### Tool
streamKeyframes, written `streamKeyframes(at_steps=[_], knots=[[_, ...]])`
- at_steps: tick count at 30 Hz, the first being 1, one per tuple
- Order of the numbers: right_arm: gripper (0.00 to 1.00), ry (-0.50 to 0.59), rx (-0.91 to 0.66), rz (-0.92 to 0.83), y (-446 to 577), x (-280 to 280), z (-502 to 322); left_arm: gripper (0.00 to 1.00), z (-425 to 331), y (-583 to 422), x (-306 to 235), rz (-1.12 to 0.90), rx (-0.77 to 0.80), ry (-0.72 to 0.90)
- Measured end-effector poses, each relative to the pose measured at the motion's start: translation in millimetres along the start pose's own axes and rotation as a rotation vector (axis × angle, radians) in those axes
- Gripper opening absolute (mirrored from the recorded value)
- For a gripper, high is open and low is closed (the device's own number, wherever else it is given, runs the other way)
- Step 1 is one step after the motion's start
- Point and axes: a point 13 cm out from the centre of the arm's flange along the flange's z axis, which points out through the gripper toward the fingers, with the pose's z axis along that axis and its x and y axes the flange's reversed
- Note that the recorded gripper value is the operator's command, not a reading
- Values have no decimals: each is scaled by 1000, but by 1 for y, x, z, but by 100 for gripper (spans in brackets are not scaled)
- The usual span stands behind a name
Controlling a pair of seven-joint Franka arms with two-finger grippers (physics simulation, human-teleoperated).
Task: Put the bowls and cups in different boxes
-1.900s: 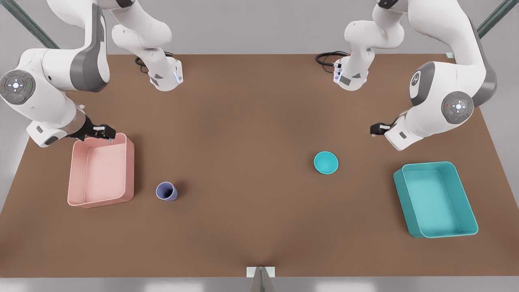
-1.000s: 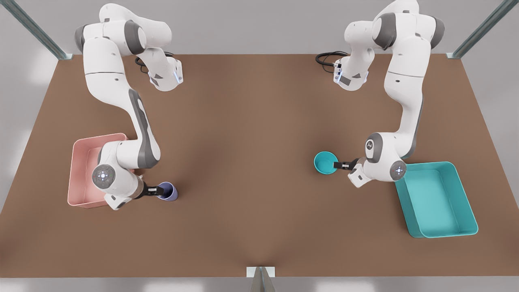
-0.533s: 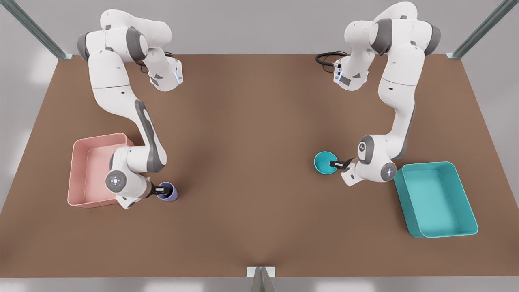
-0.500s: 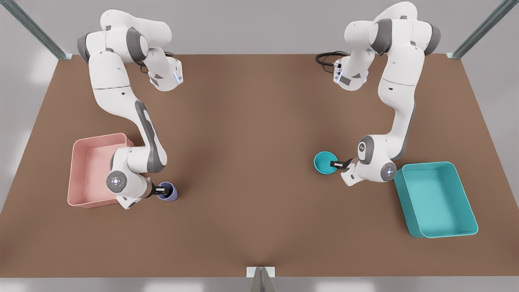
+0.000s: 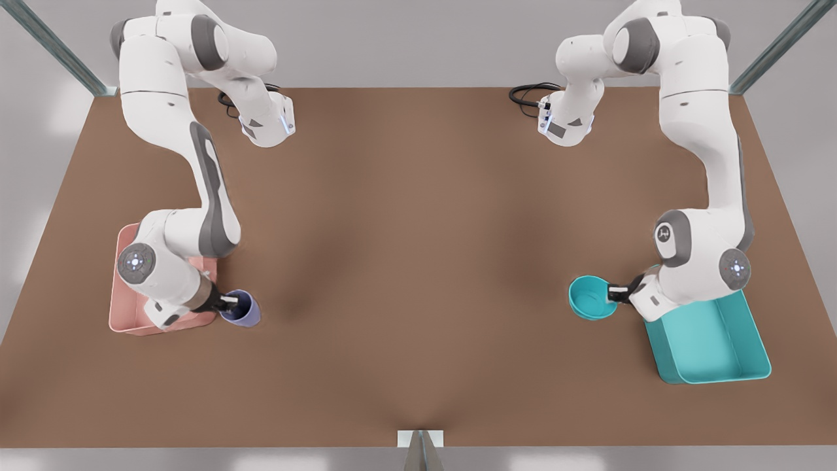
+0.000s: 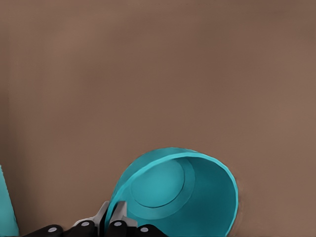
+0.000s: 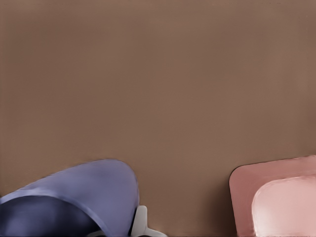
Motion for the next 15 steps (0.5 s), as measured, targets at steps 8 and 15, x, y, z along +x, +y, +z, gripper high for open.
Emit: streamKeyframes(at_steps=[8,15], knots=[[21,120,53,88,-197,49,-35,21,-35,228,35,-161,-124,33],[21,224,29,63,-274,77,84,21,-40,293,51,-135,-193,18]])
